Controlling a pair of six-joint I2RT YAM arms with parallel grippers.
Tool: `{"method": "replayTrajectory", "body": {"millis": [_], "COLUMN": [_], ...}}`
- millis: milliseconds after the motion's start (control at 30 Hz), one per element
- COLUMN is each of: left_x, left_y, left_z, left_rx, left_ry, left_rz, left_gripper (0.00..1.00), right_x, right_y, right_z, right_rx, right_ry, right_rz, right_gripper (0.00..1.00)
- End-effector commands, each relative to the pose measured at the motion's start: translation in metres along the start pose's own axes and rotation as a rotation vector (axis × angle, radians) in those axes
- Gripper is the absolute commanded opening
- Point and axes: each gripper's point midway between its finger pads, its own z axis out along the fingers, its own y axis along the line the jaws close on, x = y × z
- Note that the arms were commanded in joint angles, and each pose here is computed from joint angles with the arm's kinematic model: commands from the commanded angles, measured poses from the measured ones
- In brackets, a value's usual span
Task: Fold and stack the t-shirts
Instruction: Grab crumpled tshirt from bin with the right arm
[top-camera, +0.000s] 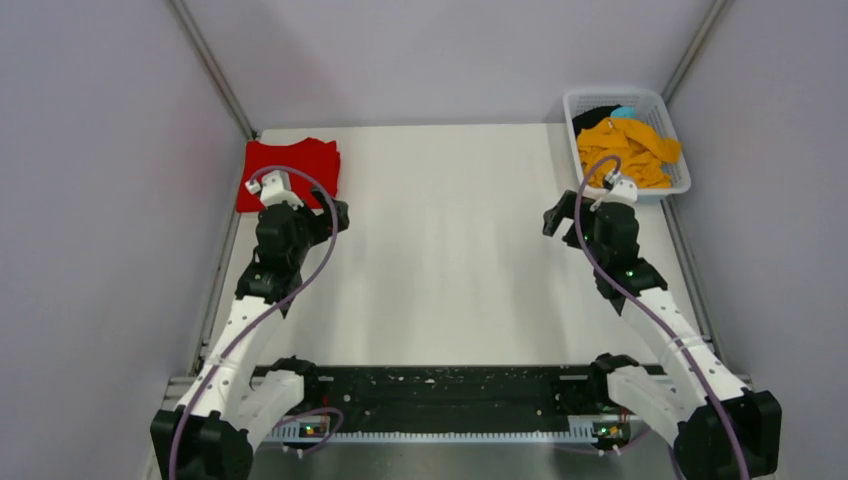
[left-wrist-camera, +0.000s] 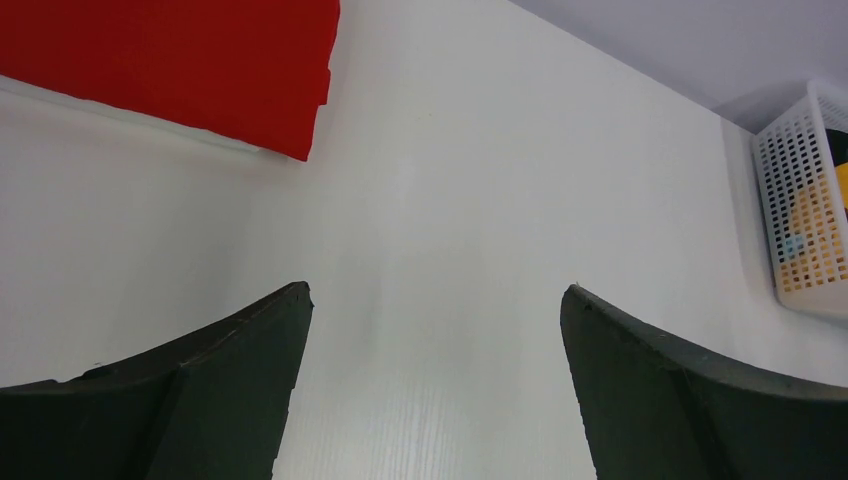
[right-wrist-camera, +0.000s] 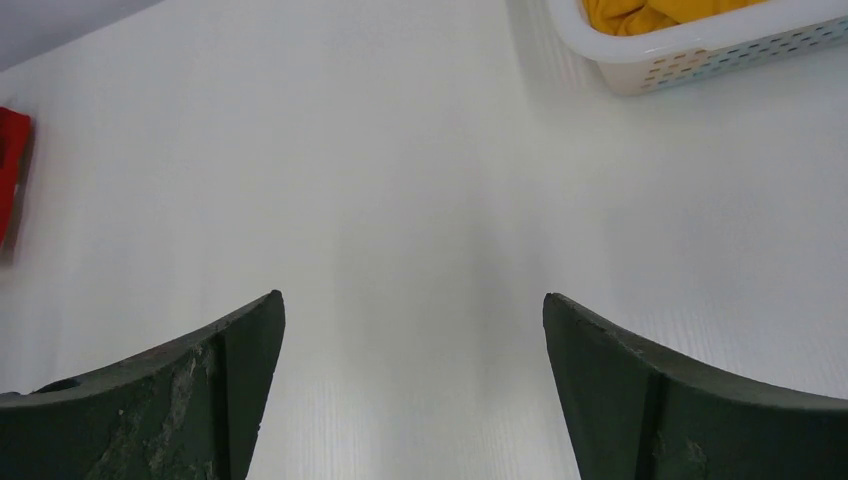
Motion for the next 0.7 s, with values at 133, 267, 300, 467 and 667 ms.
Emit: {"method": "replayTrajectory", "body": {"millis": [133, 267, 300, 467, 667], "left_x": [-0.012, -0.016, -0.015, -0.022, -0.034], "left_y": [-0.013, -0.017, -0.018, -0.021, -0.026], "left_z": [0.004, 0.006, 0.007, 0.010, 0.012], "left_rx": [0.045, 0.055, 0.061, 0.067, 0.072], "left_ry": [-0.036, -0.042, -0.041, -0.053, -0.074], "left_rz": [-0.030, -0.042, -0.041, -0.019, 0.004], "left_gripper": [0.99, 0.99, 0.99, 0.99, 0.99], "right_x": [-0.061, -0.094, -0.104, -0.138, -0.166], "right_y": [0.015, 0.002, -0.006, -0.042, -0.103], "right_z": [0.012, 0.030, 0.035, 0.081, 0.131], "right_rx": [0.009, 0.155, 0.219, 0.346, 0.544], "right_ry": [-0.133, -0.182, -0.196, -0.112, 0.030], "right_rz": [-0.032, -0.060, -0.068, -0.066, -0.050], "right_gripper": [0.99, 0.99, 0.99, 0.99, 0.99]}}
